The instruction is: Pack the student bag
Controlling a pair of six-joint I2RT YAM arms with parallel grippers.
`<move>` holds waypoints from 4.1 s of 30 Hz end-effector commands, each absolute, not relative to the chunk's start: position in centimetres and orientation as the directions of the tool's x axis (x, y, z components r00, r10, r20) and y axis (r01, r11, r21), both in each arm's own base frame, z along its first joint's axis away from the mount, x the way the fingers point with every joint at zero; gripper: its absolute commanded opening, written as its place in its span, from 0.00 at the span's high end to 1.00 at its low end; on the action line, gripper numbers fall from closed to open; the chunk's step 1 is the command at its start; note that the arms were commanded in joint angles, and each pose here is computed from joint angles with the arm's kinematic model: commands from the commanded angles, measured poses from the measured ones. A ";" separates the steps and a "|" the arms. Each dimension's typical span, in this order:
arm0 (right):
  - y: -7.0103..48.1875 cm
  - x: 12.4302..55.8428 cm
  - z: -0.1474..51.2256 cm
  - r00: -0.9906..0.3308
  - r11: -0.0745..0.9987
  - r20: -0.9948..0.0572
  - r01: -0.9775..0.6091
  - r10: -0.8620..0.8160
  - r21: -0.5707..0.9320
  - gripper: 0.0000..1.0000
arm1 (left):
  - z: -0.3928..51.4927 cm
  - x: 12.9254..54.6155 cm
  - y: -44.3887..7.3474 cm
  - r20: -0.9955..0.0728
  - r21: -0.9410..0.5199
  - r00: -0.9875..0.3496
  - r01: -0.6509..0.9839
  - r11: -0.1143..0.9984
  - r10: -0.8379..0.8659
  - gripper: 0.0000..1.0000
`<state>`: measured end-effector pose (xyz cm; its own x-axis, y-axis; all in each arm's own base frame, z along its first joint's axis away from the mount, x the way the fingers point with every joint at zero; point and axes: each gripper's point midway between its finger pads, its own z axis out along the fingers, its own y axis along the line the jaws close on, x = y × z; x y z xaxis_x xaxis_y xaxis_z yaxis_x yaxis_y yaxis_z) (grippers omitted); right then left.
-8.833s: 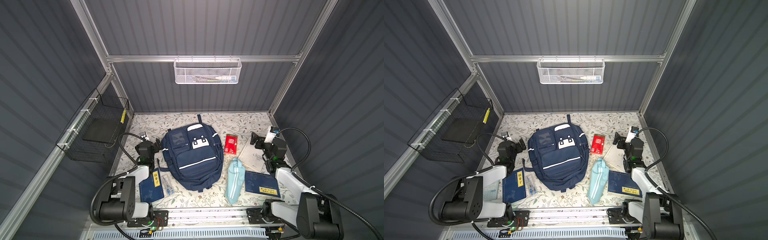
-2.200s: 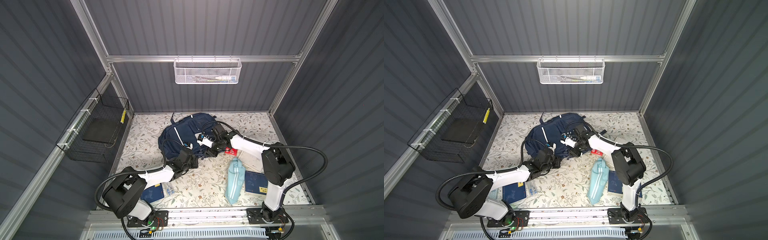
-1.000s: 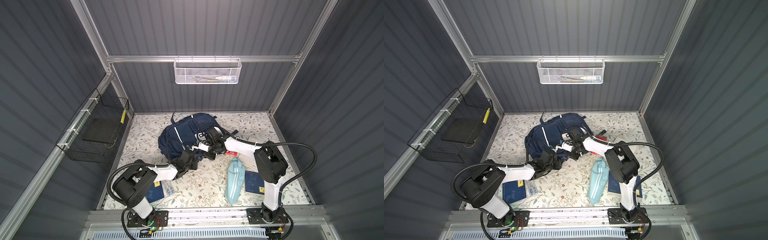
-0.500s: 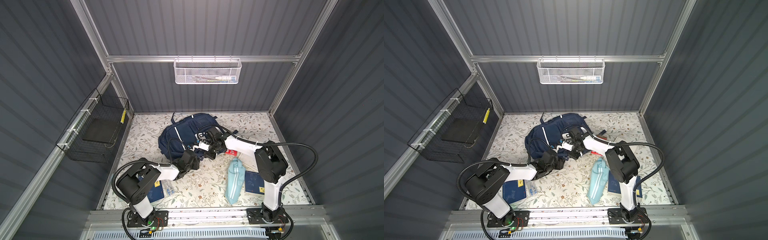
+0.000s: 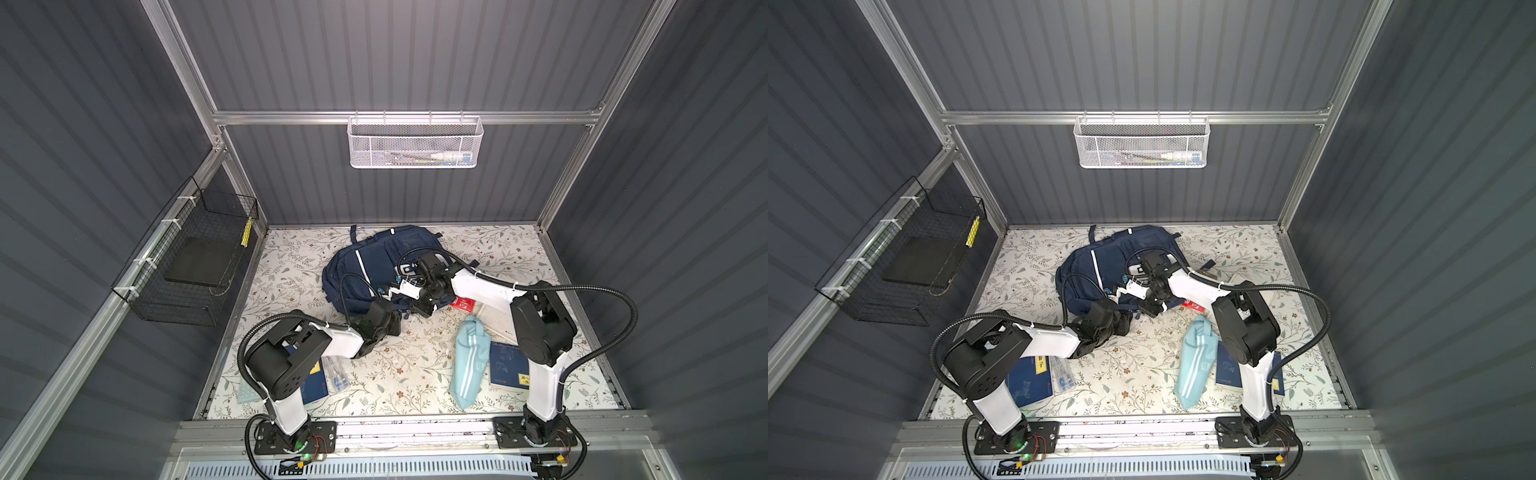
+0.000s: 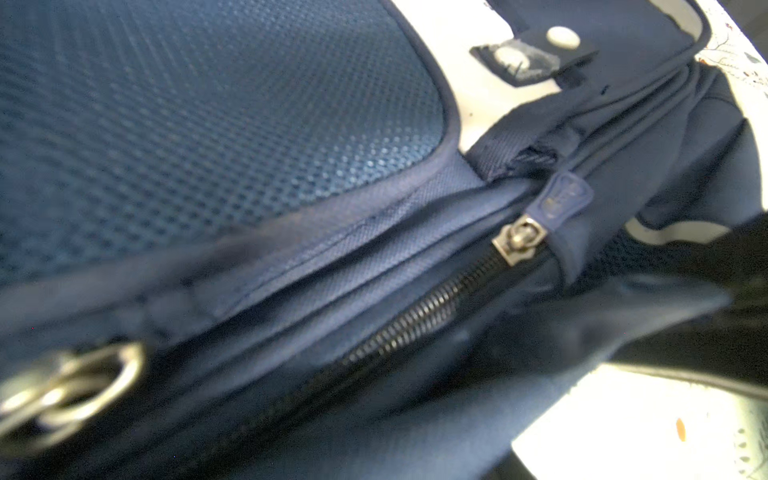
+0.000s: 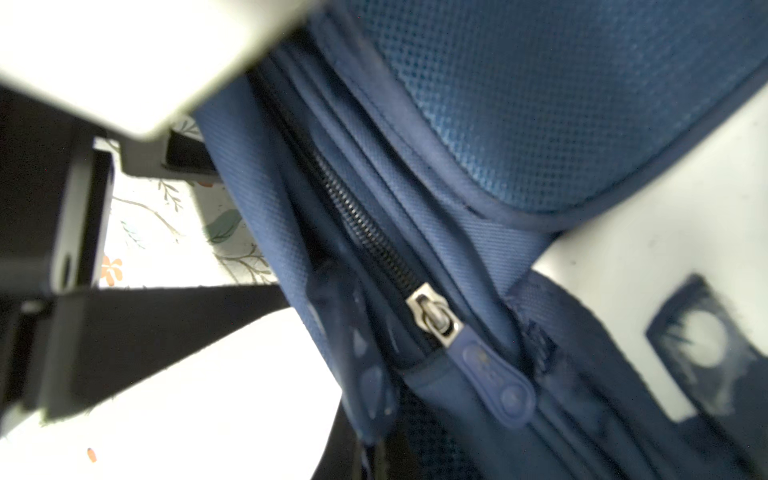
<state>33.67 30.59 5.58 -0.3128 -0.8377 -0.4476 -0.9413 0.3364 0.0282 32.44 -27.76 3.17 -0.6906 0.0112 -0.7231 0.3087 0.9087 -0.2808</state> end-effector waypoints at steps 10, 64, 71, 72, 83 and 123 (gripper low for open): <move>32.9 30.7 4.6 -0.293 0.259 -0.460 -0.956 -0.838 0.138 1.00 | 4.3 31.3 -31.1 -0.743 -0.293 -0.665 0.428 0.855 0.078 0.82; 32.8 29.5 5.0 -0.372 0.271 -0.455 -0.923 -0.809 0.272 1.00 | 3.5 32.2 -28.3 -0.782 -0.148 -0.606 0.406 0.902 0.145 0.90; 32.3 30.1 5.0 -0.390 0.295 -0.444 -0.917 -0.807 0.269 1.00 | 4.9 31.9 -24.3 -0.752 -0.160 -0.654 0.300 0.940 0.081 1.00; 32.1 30.2 5.1 -0.392 0.300 -0.443 -0.916 -0.806 0.266 1.00 | 5.0 31.7 -24.0 -0.745 -0.153 -0.662 0.296 0.943 0.086 1.00; 31.4 30.8 5.4 -0.411 0.332 -0.433 -0.910 -0.802 0.249 1.00 | 5.8 30.3 -20.6 -0.698 -0.158 -0.715 0.198 0.967 0.033 1.00; 38.5 30.7 8.5 -0.124 0.197 -0.595 -0.979 -0.794 -0.059 1.00 | 12.4 31.1 -15.9 -0.560 -0.471 -0.805 0.112 0.875 -0.198 1.00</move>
